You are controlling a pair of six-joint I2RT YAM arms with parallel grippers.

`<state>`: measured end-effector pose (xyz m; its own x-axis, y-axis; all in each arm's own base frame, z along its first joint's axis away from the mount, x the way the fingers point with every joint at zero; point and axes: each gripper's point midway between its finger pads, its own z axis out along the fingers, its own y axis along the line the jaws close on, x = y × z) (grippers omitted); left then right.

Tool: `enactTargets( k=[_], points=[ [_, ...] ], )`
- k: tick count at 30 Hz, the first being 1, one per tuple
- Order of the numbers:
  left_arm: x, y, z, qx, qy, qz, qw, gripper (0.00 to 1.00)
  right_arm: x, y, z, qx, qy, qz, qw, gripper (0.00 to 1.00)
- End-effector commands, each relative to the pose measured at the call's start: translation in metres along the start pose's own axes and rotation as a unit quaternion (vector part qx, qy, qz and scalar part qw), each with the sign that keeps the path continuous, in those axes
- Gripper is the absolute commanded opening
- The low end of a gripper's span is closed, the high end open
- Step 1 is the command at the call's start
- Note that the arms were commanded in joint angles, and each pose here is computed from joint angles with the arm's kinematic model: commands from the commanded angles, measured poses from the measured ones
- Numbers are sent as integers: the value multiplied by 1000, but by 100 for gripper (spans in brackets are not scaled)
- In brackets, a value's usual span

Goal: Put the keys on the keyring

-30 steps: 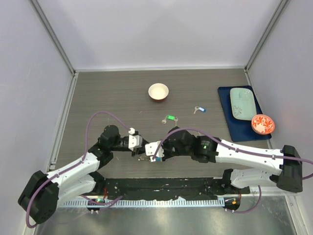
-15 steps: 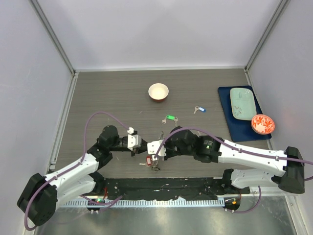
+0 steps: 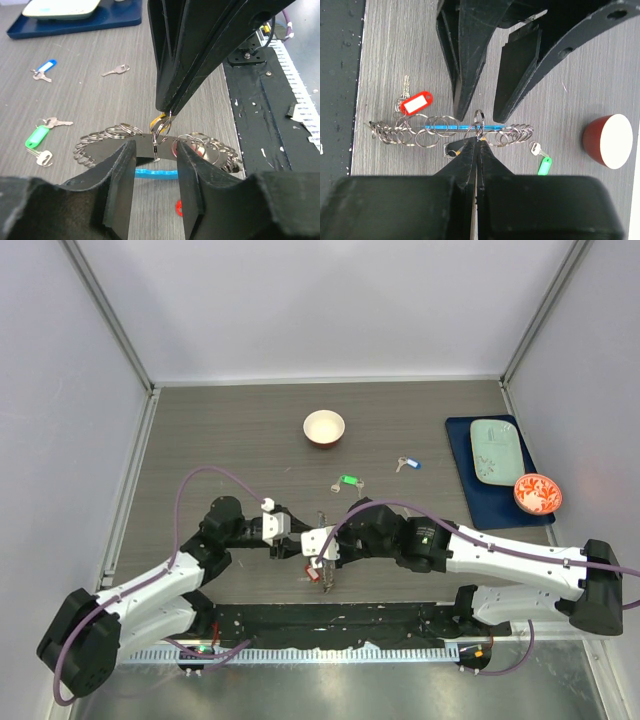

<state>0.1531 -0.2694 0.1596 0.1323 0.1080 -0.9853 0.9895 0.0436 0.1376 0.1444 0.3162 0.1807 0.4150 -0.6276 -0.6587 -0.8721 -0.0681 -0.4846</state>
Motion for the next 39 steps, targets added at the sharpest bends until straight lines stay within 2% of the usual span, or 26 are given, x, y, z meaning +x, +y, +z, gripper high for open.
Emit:
enactTargets(
  k=[1, 11, 14, 20, 24, 31, 36, 39],
  points=[
    [-20, 2, 6, 22, -26, 32, 999, 42, -33, -20, -8, 25, -51, -1, 998, 1],
    [-22, -1, 12, 59, -25, 23, 998, 39, -35, -19, -8, 21, -55, -2, 998, 1],
    [-18, -2, 14, 65, -20, 14, 998, 31, -34, -19, -8, 22, -52, -3, 998, 1],
    [-14, -3, 12, 64, -9, 9, 998, 1, -30, -24, -12, 36, -43, 0, 998, 1],
    [-7, -4, 8, 52, 6, 7, 999, 0, -27, -28, -22, 53, -35, 5, 998, 1],
    [-14, 5, 5, 13, -1, -8, 1000, 0, -16, -24, -33, 58, -17, 26, 998, 1],
    [-31, 16, 5, -26, -41, -26, 998, 0, -5, -12, -25, 44, -11, 44, 998, 1],
    [-42, 20, 4, -48, -66, -49, 996, 0, -7, -5, -19, 35, -29, 54, 998, 1]
  ],
)
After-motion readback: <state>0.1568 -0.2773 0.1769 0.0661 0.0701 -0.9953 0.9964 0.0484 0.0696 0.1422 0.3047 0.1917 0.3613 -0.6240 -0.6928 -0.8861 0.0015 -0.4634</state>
